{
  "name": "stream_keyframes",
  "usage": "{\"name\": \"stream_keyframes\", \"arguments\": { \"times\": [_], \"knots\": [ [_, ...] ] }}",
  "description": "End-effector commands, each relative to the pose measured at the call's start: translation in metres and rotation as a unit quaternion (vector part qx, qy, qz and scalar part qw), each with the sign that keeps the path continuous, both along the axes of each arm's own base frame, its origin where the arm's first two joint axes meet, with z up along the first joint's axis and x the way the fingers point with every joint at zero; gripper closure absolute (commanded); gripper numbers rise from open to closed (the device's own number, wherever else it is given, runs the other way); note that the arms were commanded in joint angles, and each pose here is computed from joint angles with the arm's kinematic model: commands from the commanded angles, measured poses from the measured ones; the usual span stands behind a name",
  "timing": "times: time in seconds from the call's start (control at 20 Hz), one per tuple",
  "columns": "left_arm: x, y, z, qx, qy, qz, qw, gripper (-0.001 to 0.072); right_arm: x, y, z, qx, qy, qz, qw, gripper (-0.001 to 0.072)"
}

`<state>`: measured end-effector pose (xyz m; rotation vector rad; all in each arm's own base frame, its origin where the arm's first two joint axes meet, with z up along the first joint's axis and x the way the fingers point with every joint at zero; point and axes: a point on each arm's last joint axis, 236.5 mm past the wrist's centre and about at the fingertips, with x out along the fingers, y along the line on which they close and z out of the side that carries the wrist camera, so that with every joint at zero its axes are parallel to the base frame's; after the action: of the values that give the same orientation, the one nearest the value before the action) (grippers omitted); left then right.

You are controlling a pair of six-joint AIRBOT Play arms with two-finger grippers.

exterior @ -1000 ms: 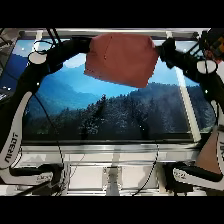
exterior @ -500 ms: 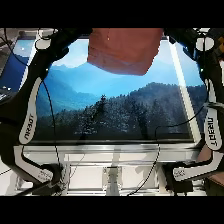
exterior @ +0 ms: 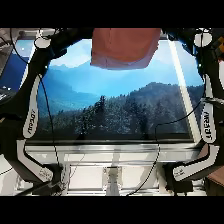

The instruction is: Fold the clothes and pants, and hang the long-sleeved shirts on hangers.

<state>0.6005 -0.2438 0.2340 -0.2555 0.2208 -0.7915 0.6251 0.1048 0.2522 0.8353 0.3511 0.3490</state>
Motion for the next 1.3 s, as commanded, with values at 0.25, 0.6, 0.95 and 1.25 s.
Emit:
{"name": "stream_keyframes", "arguments": {
  "times": [0.25, 0.6, 0.95, 1.25],
  "knots": [
    [-0.045, 0.014, -0.122, 0.172, 0.161, -0.066, 0.97, 0.0707, -0.045, 0.034, -0.085, -0.092, 0.139, 0.088, 0.982, 0.0708],
    [-0.094, 0.031, -0.164, 0.239, 0.232, -0.098, 0.938, 0.0708, -0.111, 0.048, -0.147, -0.112, 0.215, 0.106, 0.964, 0.0709],
    [-0.174, 0.046, -0.191, 0.25, 0.294, -0.111, 0.916, 0.0708, -0.217, 0.059, -0.179, -0.104, 0.264, 0.121, 0.951, 0.0708],
    [-0.251, 0.059, -0.213, 0.25, 0.329, -0.107, 0.905, 0.0708, -0.295, 0.07, -0.204, -0.071, 0.307, 0.124, 0.941, 0.0708]
  ]
}}
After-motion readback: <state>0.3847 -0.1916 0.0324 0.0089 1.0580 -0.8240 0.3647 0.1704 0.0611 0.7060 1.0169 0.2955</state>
